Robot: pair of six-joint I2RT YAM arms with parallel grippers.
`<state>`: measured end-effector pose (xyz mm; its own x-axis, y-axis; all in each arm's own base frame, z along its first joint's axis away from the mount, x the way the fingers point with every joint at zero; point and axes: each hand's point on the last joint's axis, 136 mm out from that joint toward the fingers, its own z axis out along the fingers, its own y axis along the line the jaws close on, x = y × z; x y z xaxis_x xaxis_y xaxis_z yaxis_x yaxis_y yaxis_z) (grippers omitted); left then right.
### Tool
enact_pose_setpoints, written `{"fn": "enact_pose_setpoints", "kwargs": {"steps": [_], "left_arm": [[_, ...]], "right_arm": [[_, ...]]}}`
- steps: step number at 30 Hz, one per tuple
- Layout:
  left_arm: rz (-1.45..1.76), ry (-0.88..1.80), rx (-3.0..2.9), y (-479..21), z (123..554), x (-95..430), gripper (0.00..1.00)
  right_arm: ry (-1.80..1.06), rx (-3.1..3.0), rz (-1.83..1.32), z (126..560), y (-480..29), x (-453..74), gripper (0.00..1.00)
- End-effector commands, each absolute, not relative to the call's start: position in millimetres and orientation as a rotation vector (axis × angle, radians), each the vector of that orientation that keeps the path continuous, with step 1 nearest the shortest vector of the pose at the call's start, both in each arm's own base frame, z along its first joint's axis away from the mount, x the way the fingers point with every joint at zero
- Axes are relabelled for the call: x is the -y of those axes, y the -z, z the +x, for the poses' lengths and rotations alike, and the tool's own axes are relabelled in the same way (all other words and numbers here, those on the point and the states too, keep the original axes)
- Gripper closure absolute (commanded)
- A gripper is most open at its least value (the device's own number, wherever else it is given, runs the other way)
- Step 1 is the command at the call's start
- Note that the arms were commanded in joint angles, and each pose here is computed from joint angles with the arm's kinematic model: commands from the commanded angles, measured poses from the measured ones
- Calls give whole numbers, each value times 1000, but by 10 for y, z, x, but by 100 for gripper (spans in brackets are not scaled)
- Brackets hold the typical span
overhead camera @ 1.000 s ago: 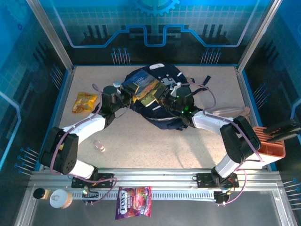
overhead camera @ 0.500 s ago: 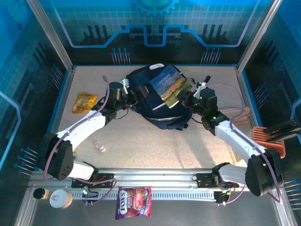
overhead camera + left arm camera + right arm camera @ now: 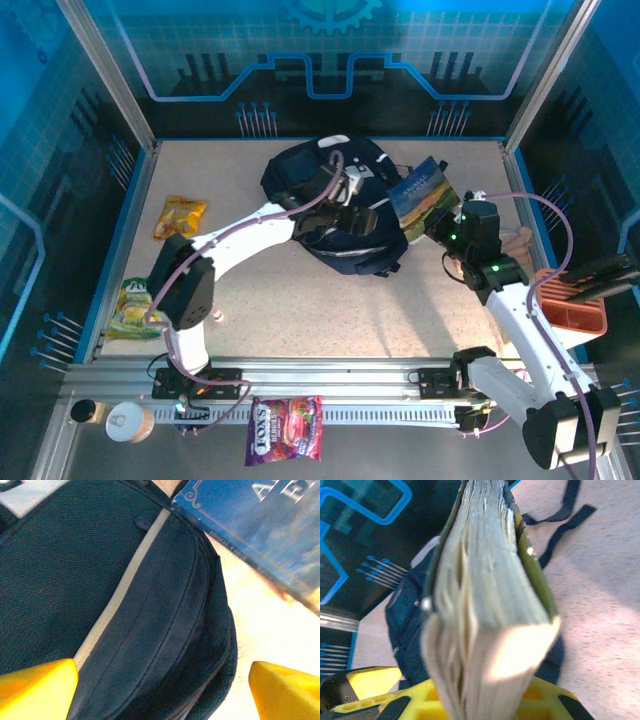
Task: Pack the student bag
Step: Open the student bag at the center of the table.
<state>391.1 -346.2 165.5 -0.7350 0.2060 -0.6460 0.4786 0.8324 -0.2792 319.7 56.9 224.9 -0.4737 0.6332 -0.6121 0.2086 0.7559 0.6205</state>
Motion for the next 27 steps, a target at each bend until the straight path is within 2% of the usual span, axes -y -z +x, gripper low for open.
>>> {"fn": "enact_pose_setpoints", "kwargs": {"steps": [1, 3, 14, 20, 27], "left_arm": [[747, 355, -2421, -1442, 3894, 3498, 17], [830, 281, -2423, -1338, 3934, 3595, 24], [1001, 52, -2470, -896, 4071, 3834, 40], [965, -66, -2461, -834, 4196, 3773, 51], [912, -78, -2454, -973, 4235, 3756, 70]], "right_arm": [[-502, -2004, 638, 3120, -2364, -365, 100], [-488, -2002, 655, 3086, -2358, -305, 100], [-468, -2004, 701, 3016, -2291, -175, 100], [-480, -2009, 708, 3028, -2263, -185, 100], [-480, -2006, 712, 3021, -2270, -177, 100]]}}
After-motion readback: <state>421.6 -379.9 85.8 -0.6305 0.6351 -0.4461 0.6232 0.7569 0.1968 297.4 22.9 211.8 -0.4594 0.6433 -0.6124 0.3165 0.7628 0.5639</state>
